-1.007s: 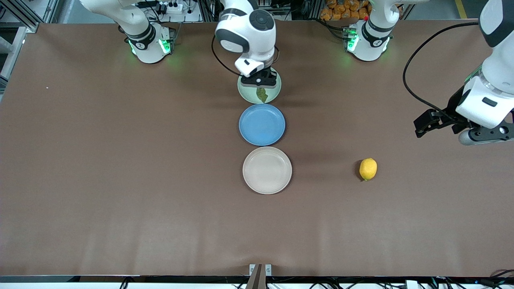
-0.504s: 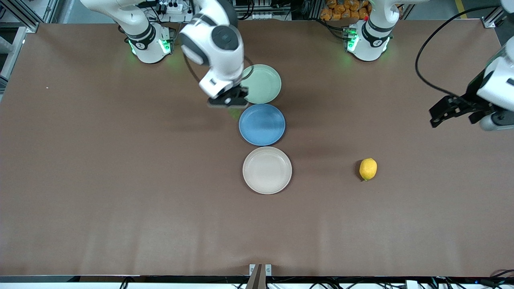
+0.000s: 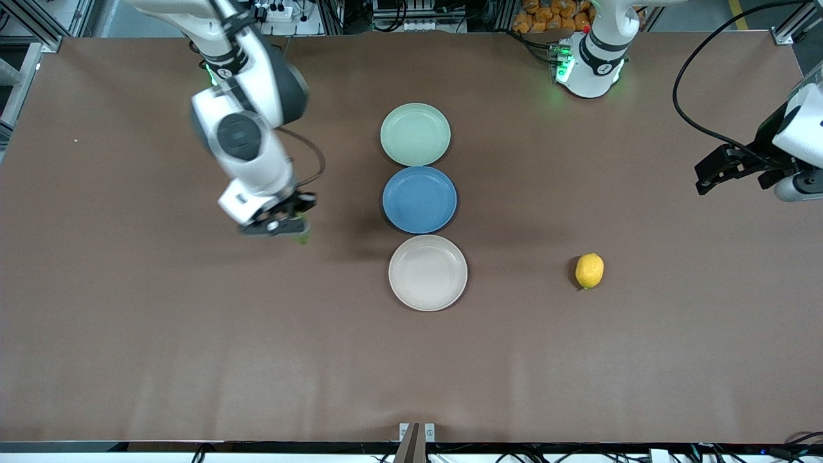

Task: Pick lemon and lettuce from plates
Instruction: 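Lift the lettuce leaf off the green plate with the right gripper, then lower the lettuce onto the table and open the right gripper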

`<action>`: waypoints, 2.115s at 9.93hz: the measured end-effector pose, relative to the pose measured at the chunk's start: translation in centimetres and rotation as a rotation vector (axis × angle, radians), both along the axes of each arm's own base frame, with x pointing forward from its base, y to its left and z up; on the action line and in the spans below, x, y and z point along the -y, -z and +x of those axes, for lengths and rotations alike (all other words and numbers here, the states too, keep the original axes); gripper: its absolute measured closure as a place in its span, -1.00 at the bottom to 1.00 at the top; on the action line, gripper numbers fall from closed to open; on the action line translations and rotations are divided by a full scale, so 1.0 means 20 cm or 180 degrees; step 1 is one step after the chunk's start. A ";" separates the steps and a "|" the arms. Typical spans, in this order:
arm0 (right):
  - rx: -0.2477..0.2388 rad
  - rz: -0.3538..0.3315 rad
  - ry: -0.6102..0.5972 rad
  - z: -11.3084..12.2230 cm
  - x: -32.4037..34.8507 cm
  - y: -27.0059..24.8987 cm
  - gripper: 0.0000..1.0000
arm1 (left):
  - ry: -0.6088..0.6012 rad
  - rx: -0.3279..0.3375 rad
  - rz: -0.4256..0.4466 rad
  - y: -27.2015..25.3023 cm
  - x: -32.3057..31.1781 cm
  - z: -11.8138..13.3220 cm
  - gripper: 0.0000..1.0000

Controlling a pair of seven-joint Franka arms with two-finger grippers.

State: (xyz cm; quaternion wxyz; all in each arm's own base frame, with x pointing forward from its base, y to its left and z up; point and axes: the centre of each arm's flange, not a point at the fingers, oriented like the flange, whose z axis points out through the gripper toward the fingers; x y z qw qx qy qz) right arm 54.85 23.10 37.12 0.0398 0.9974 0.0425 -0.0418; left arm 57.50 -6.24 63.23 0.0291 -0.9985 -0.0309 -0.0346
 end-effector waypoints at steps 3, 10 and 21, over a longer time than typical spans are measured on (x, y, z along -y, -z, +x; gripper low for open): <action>-0.0083 -0.0029 -0.0090 0.14 0.51 0.02 0.91 | 0.0033 -0.0012 0.0000 0.01 0.03 0.00 -1.00; 0.0125 0.0037 -0.0099 0.02 1.17 0.47 0.91 | 0.0042 -0.0014 0.0000 0.01 0.04 0.00 -1.00; 0.0204 0.0054 0.0123 0.00 1.38 0.80 -0.17 | 0.0031 -0.0016 0.0001 0.01 0.03 0.00 -1.00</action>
